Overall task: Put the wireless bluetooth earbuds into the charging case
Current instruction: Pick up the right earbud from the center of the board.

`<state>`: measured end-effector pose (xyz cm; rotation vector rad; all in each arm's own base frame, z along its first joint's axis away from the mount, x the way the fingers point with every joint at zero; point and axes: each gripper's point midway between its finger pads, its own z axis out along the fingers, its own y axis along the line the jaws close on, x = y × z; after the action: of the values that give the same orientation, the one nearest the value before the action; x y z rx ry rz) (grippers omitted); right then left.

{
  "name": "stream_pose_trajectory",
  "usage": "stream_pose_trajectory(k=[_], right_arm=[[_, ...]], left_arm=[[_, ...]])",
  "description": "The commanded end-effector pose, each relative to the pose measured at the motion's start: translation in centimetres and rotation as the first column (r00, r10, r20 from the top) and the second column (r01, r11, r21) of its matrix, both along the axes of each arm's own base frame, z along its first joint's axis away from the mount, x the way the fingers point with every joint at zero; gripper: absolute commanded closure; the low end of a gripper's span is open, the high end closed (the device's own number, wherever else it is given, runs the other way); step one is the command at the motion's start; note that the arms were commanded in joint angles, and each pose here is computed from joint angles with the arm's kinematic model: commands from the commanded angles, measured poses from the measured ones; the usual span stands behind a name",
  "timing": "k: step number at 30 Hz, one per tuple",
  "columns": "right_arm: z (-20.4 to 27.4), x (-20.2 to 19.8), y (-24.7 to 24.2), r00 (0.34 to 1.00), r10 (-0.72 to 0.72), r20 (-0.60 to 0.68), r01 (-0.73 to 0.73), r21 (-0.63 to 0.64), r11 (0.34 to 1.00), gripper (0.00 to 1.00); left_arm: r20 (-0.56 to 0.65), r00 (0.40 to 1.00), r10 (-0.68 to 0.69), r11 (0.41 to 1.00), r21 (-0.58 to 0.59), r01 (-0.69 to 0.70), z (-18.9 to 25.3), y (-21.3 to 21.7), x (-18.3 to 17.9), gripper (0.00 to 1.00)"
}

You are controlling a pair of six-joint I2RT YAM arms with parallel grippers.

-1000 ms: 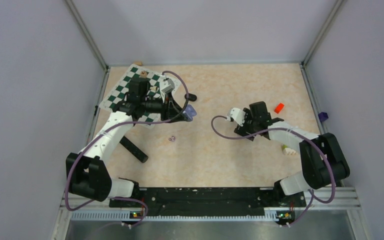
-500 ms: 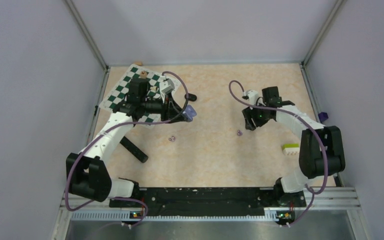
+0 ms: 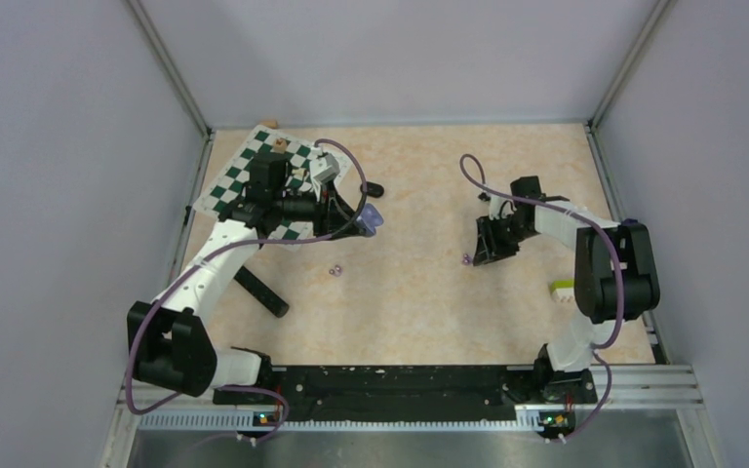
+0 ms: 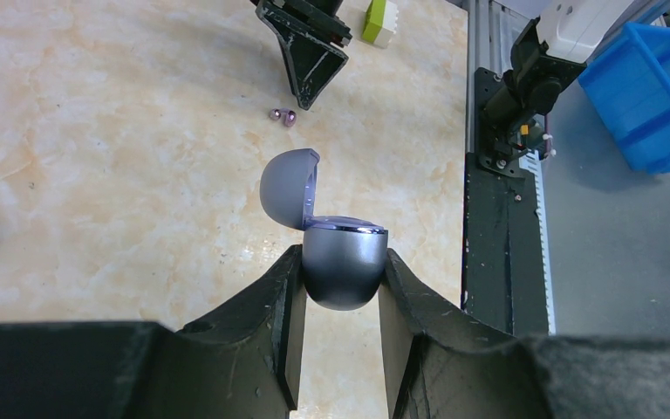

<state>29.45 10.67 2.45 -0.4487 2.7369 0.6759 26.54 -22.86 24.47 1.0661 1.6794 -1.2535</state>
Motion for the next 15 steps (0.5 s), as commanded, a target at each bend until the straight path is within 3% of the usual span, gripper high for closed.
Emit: stream_pose_trajectory(k=[1, 15], right_arm=[[-1.1, -0.5, 0.3, 0.996, -0.041, -0.075, 0.043, 0.028, 0.999, 0.63], [-2.5, 0.1, -0.4, 0.990, -0.102, -0.097, 0.103, 0.008, 0.995, 0.75]], left_arm=[[0.059, 0.998, -0.014, 1.000, -0.024, 0.015, 1.1, 0.1, -0.3, 1.00], [0.069, 0.998, -0.003, 1.000, -0.020, 0.005, 1.2, 0.1, -0.2, 1.00]])
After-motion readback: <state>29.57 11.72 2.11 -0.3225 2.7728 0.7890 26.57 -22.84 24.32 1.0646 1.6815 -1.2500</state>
